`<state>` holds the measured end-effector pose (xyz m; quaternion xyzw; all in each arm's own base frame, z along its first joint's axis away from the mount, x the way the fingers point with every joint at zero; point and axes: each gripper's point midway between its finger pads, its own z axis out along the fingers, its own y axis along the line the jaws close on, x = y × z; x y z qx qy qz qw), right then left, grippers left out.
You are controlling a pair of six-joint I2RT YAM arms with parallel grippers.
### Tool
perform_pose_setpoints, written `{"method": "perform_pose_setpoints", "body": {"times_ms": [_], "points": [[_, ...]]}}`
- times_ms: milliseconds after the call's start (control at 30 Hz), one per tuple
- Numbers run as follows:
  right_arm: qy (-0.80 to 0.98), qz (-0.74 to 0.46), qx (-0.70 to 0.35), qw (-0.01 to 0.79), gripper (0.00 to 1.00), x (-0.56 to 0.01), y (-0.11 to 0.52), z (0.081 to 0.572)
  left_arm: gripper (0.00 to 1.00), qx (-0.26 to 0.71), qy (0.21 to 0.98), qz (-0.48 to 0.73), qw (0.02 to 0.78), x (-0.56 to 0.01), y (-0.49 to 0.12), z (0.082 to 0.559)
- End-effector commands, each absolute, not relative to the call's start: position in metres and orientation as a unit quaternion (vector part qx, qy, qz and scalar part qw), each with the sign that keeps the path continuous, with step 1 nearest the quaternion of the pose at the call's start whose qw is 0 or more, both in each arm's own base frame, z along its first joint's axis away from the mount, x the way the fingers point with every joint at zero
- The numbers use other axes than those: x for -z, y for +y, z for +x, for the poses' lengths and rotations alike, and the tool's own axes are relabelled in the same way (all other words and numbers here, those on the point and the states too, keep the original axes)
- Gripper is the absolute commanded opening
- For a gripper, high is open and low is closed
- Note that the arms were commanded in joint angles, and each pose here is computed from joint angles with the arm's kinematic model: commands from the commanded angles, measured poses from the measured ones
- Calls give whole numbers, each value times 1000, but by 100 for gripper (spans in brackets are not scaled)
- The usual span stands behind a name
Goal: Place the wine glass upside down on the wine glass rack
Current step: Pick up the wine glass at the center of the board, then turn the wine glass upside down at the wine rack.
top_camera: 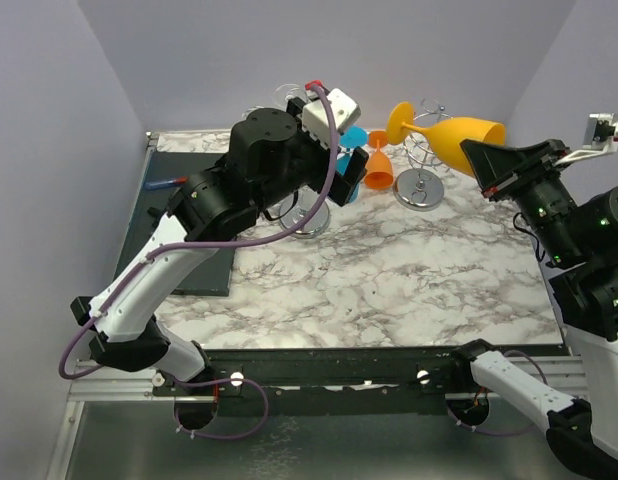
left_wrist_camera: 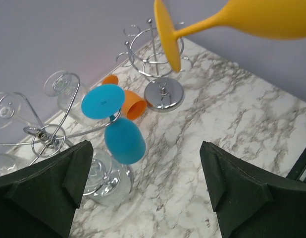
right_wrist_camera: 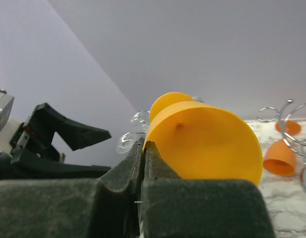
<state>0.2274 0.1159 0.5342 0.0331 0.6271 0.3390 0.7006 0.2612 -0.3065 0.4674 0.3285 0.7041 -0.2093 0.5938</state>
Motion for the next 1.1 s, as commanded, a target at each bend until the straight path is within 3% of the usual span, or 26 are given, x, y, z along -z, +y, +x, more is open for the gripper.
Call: {"method": "perform_pose_setpoints", "body": {"times_ms": [0,300,533,800,1000,1033,1067], "points": [[581,6,-433,689,1,-552,142,213,97,302,655,289,630,-510,-315,255],[535,-24,-493,685,1,-559,156,198,95,327,667,250,622,-506,-316,286],[529,-36,-505,681,1,-553,162,196,70,375,672,269,580,-494,-316,298],[512,-57,-509,689,1,-550,165,192,61,422,651,327,539,-487,-332,274],[519,-64,-512,682,1,-545,169,195,24,397,641,338,564,-492,-329,281],[522,-65,-512,679,3,-543,170,195,18,387,637,339,574,-495,-327,284],[526,-66,-512,676,11,-542,172,196,13,378,633,339,584,-499,-325,287]]}}
